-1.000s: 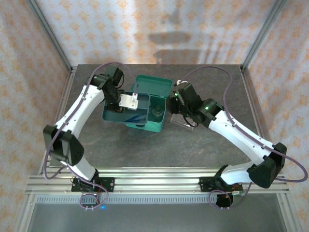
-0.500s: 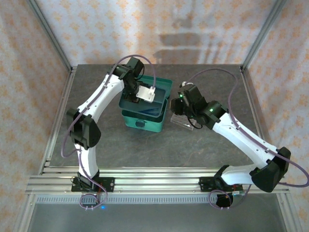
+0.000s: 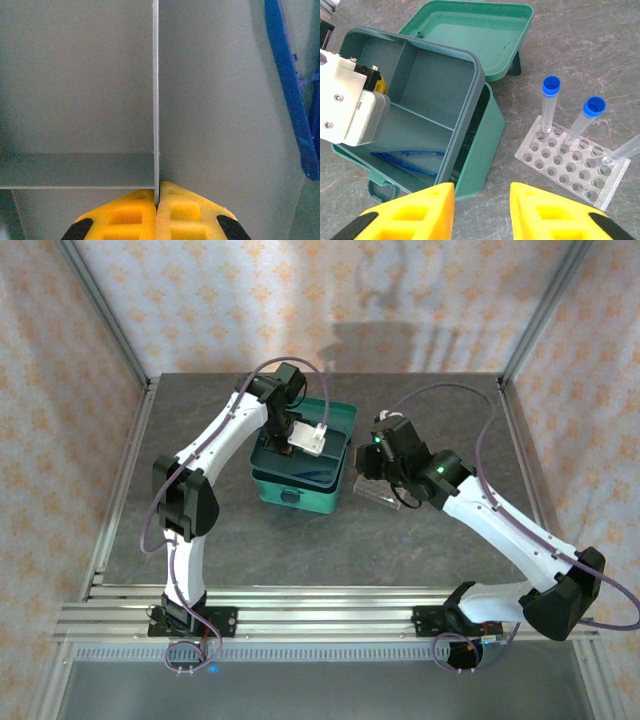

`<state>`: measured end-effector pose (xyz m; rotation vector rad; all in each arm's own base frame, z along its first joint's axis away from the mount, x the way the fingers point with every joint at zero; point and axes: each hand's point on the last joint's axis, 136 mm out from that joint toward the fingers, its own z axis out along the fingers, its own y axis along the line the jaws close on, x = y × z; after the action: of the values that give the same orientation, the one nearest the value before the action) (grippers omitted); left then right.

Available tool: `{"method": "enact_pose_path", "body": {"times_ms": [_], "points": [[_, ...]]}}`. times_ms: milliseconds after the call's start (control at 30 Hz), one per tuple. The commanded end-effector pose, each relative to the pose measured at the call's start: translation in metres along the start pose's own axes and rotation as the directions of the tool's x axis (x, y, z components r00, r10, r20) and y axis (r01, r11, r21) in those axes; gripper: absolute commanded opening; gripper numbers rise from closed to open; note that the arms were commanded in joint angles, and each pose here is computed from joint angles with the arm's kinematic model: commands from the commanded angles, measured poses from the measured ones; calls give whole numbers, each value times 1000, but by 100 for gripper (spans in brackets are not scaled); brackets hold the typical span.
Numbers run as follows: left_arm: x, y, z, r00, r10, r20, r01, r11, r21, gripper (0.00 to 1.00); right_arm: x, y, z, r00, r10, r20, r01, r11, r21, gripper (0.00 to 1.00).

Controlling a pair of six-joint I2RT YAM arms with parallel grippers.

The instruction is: Organize the chemistry lab equipment

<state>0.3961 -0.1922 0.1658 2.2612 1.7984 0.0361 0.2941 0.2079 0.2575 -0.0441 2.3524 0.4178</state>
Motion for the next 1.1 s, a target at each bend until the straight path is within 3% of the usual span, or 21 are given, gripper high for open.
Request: {"method": "enact_pose_path", "body": {"times_ms": [0, 1067], "points": [[-6, -13, 0, 1000, 21, 3, -22, 999, 45, 0, -2, -11, -7, 1000, 15, 23, -16, 999, 35, 34], [-4, -43, 37, 997, -73, -23, 76, 981, 180, 0, 4, -20, -15, 1000, 12, 24, -13, 998, 55, 34]]}}
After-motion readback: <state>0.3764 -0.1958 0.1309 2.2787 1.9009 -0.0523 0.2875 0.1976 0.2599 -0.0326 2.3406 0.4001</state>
